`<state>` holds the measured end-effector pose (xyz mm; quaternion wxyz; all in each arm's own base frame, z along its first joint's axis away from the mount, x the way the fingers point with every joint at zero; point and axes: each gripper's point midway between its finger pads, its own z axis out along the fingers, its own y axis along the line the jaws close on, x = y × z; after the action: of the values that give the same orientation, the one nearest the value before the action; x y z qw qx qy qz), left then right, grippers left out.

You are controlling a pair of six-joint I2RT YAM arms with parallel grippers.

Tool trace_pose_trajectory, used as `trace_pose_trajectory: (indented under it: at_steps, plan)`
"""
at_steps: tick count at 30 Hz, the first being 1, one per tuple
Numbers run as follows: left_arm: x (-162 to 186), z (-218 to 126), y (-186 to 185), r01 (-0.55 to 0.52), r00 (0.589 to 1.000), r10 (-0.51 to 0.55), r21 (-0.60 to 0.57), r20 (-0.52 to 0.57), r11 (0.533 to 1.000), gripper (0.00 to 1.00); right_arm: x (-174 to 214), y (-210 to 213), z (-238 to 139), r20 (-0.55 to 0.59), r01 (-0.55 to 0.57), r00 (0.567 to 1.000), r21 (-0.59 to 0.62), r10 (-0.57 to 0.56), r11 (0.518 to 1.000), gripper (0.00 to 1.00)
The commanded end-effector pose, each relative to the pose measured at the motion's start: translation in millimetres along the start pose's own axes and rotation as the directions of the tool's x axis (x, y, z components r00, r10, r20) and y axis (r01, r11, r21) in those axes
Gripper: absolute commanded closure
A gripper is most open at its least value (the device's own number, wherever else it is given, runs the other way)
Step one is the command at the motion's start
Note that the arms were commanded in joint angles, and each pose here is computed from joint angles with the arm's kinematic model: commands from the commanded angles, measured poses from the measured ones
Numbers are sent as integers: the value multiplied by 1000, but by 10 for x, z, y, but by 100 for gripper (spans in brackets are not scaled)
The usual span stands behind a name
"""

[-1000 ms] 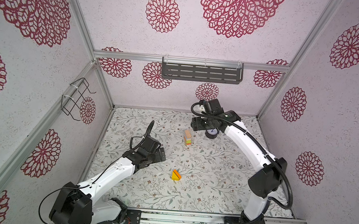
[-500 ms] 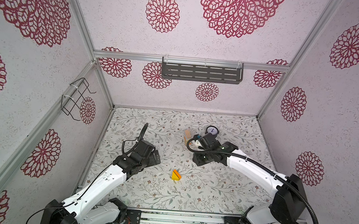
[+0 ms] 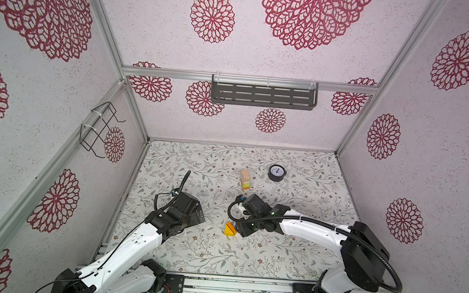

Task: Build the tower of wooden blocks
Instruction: 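Open the right gripper and move it toward the orange block, then lower the right gripper around the orange rectangular block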

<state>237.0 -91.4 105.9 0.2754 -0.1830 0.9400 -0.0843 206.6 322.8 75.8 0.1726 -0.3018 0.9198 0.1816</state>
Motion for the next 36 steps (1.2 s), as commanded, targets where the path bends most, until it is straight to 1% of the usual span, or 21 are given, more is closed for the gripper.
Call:
trace_pose_trajectory:
  at_steps: [1, 5, 8, 16, 22, 26, 30, 36]
  plan:
    - [-23, 2, 34, 18, 1000, -18, -14, 22, 1000, 2, -126, 60, 53, 28, 12, 1000, 22, -13, 1000, 39]
    - [-27, 6, 27, 16, 1000, -16, -12, 23, 1000, 2, -151, 25, 165, 11, 21, 1000, 53, -22, 998, 38]
    - [-18, 7, 34, 16, 1000, -15, -10, 24, 1000, 2, -197, 3, 177, 18, 21, 1000, 71, -22, 997, 39]
    - [2, 16, 46, 24, 999, -24, 2, 29, 1000, 2, -216, 7, 236, 3, 22, 1000, 72, -22, 997, 46]
    - [-8, 0, 47, 21, 999, -21, 4, 34, 1000, 2, -198, 13, 297, -18, 22, 1000, 71, -21, 997, 46]
    - [-10, -5, 45, 19, 999, -19, 5, 36, 1000, 2, -187, -51, 321, -29, 23, 999, 107, -20, 994, 46]
    - [-9, -9, 55, 18, 999, -18, 3, 38, 1000, 2, -174, -124, 311, -32, 18, 999, 146, -13, 989, 52]
    - [-10, -21, 56, 20, 999, -20, 7, 41, 1000, 2, -142, -243, 275, -33, 7, 999, 191, -1, 982, 56]
